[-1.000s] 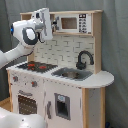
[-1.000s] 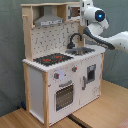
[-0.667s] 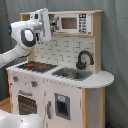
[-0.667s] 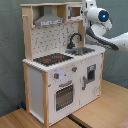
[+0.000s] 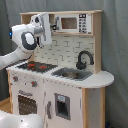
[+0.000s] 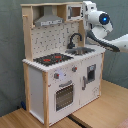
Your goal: Play with the kitchen
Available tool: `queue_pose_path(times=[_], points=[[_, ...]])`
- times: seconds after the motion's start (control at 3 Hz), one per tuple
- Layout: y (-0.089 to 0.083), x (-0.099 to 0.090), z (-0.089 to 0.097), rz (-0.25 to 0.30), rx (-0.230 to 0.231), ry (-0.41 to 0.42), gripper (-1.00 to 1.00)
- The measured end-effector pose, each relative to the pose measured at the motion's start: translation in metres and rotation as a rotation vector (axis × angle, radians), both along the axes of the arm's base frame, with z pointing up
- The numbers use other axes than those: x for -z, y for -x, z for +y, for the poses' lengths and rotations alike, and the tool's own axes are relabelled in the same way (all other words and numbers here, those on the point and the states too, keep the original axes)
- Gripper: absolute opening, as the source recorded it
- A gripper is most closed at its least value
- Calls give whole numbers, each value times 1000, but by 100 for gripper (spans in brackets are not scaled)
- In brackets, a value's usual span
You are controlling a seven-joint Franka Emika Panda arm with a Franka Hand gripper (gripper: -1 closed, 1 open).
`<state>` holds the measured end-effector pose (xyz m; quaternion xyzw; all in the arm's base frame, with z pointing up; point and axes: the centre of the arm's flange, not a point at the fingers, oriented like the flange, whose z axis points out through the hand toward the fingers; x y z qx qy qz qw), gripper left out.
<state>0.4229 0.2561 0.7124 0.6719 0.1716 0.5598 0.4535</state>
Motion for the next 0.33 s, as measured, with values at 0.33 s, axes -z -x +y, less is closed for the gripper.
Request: queue_pose_path(times=[0.33], points=[[5,-13,-7,-30,-3,34,100]])
